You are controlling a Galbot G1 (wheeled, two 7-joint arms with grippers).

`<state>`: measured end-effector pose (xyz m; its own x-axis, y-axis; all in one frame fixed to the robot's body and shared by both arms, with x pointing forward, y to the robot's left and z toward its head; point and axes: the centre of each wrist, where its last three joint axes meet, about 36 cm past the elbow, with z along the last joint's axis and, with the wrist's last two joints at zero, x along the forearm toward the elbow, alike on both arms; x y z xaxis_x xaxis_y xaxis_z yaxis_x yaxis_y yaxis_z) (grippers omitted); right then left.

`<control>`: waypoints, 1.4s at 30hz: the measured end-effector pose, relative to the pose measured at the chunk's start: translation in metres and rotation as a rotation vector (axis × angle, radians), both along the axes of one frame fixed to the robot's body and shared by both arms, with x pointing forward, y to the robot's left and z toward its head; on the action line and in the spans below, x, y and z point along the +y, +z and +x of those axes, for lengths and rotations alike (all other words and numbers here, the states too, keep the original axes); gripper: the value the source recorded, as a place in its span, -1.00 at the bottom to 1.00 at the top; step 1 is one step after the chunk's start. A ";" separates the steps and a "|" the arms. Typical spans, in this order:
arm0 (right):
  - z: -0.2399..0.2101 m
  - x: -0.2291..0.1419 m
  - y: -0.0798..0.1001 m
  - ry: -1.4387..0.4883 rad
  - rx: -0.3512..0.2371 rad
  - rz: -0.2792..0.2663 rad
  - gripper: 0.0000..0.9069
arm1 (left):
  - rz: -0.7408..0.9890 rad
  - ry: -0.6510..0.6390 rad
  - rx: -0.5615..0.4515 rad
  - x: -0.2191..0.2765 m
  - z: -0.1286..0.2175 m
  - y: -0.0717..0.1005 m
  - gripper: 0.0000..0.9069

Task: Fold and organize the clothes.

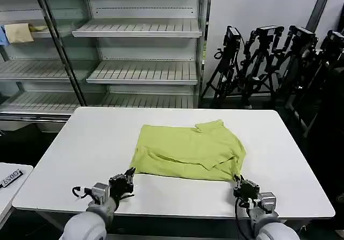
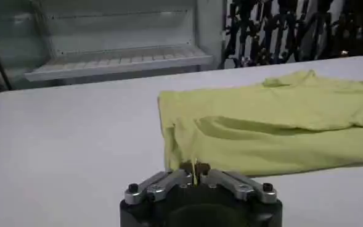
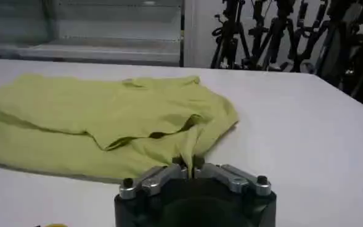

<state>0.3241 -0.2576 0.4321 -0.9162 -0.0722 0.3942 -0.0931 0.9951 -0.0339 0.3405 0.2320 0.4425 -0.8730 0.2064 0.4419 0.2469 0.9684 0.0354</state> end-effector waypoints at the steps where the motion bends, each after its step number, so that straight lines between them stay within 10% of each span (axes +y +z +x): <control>1: -0.003 0.000 0.001 0.000 0.000 -0.003 -1.00 | 0.000 -0.003 0.001 0.000 -0.005 0.001 -0.80; 9: -0.017 -0.004 0.006 -0.001 0.002 -0.024 -1.00 | 0.010 -0.002 0.000 0.002 -0.023 0.007 -0.80; 14: -0.024 -0.009 0.008 -0.002 0.004 -0.041 -1.00 | 0.013 -0.007 0.000 0.002 -0.028 0.010 -0.31; 15: -0.025 -0.010 0.009 -0.004 0.003 -0.047 0.78 | 0.013 -0.007 0.001 0.002 -0.028 0.009 0.27; 16: -0.025 -0.011 0.011 -0.007 0.001 -0.053 1.00 | 0.012 -0.008 0.003 0.001 -0.028 0.009 0.93; 42: -0.024 -0.011 0.033 -0.051 -0.157 -0.106 1.00 | -0.046 -0.018 -0.044 -0.007 0.009 0.004 1.00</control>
<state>0.3002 -0.2685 0.4653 -0.9685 0.0103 0.2490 -0.0278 0.9884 -0.1490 0.3494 0.2252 0.4466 -0.8871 0.2415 0.3933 0.2636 0.9646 0.0023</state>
